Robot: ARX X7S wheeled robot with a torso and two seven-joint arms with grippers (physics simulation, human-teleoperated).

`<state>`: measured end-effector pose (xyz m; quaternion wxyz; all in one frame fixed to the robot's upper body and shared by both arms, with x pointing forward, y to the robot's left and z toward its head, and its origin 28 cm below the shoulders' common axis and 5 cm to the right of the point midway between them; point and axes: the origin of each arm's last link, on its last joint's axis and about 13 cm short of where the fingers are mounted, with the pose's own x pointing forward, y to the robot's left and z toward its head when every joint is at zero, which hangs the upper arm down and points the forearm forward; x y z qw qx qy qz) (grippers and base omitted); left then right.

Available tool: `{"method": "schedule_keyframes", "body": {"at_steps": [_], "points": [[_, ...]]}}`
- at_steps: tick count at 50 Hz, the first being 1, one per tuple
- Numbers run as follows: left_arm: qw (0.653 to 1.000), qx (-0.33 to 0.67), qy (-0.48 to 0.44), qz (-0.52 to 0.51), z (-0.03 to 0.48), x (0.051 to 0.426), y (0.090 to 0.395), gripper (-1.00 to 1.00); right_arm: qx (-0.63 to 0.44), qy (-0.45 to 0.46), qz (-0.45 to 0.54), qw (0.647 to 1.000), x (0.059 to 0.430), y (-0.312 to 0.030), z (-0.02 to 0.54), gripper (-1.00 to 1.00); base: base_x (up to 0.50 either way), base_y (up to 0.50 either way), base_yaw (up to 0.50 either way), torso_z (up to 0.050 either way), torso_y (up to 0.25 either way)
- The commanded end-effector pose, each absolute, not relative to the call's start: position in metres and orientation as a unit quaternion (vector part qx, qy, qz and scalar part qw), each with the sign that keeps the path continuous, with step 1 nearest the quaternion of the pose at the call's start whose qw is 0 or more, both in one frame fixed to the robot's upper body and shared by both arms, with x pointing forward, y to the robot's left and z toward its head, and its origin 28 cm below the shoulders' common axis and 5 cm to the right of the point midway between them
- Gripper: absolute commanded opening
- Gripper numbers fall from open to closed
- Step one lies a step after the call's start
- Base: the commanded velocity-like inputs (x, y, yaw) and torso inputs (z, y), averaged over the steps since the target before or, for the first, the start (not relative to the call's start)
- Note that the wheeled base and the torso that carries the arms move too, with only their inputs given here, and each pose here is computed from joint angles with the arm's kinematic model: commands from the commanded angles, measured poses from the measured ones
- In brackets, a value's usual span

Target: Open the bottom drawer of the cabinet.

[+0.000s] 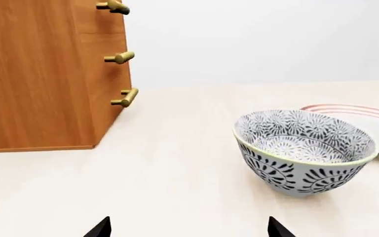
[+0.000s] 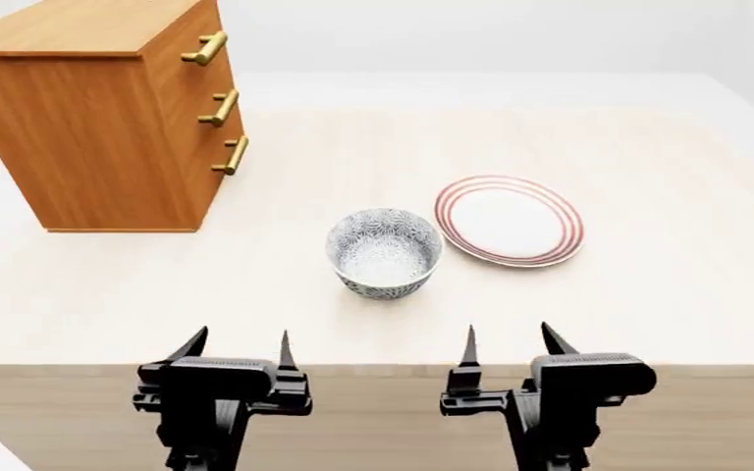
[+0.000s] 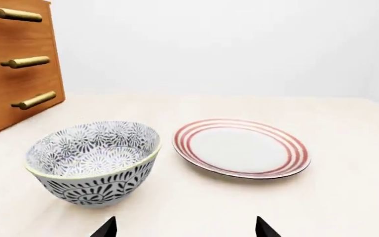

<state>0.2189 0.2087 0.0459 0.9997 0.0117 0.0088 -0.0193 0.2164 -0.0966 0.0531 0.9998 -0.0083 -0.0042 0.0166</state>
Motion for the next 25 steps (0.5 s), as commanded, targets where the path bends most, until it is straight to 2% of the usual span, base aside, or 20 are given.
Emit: {"method": "schedule_keyframes", "body": {"at_steps": [1, 5, 25], "points": [[0.999, 0.019, -0.018, -0.038, 0.092, 0.219, 0.210, 1.00, -0.015, -0.045, 0.026, 0.999, 0.214, -0.098, 0.103, 1.00, 0.50, 0.00, 0.00, 0.000, 0.000], [0.999, 0.023, -0.011, -0.037, 0.082, 0.222, 0.210, 1.00, -0.015, -0.021, 0.025, 0.999, 0.214, -0.097, 0.087, 1.00, 0.50, 0.00, 0.00, 0.000, 0.000], [0.999, 0.021, -0.002, -0.026, 0.076, 0.228, 0.213, 1.00, -0.015, -0.018, 0.029, 0.999, 0.216, -0.096, 0.085, 1.00, 0.46, 0.00, 0.00, 0.000, 0.000]]}}
